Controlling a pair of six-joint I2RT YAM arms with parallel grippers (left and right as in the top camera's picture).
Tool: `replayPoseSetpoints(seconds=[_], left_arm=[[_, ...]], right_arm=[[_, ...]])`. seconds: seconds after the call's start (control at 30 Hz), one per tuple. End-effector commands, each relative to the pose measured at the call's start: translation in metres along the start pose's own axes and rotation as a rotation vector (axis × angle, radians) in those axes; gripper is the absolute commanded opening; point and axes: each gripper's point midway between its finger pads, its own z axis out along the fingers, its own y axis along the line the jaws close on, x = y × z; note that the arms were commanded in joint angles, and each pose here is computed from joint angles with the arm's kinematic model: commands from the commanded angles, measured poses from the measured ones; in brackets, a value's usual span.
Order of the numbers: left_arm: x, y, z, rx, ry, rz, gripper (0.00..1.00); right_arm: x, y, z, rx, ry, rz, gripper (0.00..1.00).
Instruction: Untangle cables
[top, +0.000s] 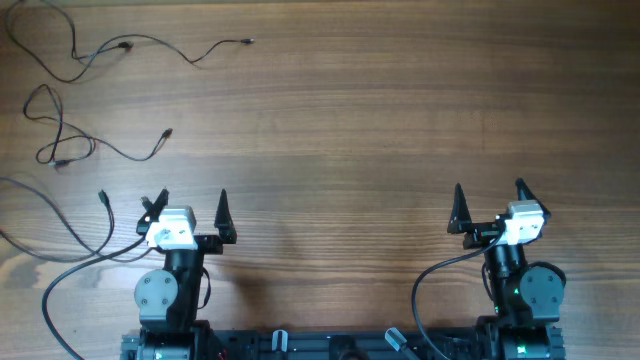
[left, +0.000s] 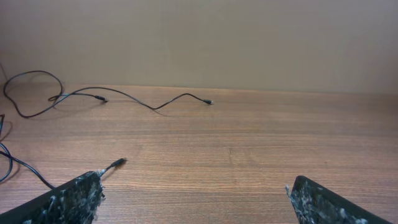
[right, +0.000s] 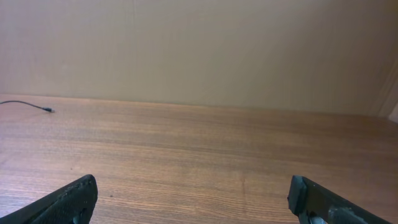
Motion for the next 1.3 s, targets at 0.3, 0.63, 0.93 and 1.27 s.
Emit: replayPoseSetpoints(seconds=[0.3, 0.63, 0.93, 1.27], left_arm=[[0.0018, -0.0029, 0.0, 0.016, 0.002, 0.019, 1.0], [0.0022, -0.005, -0.0001, 0.027, 0.005, -0.095, 1.0], [0.0022, -0.003, 0.0, 0.016, 0.004, -0.08, 1.0], [0.0019, -0.0029, 0.0, 0.016, 0.003, -0.079, 1.0]], right_arm=[[-0.0025, -0.0008, -0.0007, 0.003, -0.014, 0.015, 1.0], [-0.0025, -0.0008, -0.0007, 0.003, -0.014, 0.015, 1.0], [-0.0025, -0.0008, -0.0007, 0.003, -0.014, 0.015, 1.0], [-0.0025, -0.0008, -0.0007, 0.003, -0.014, 0.015, 1.0]])
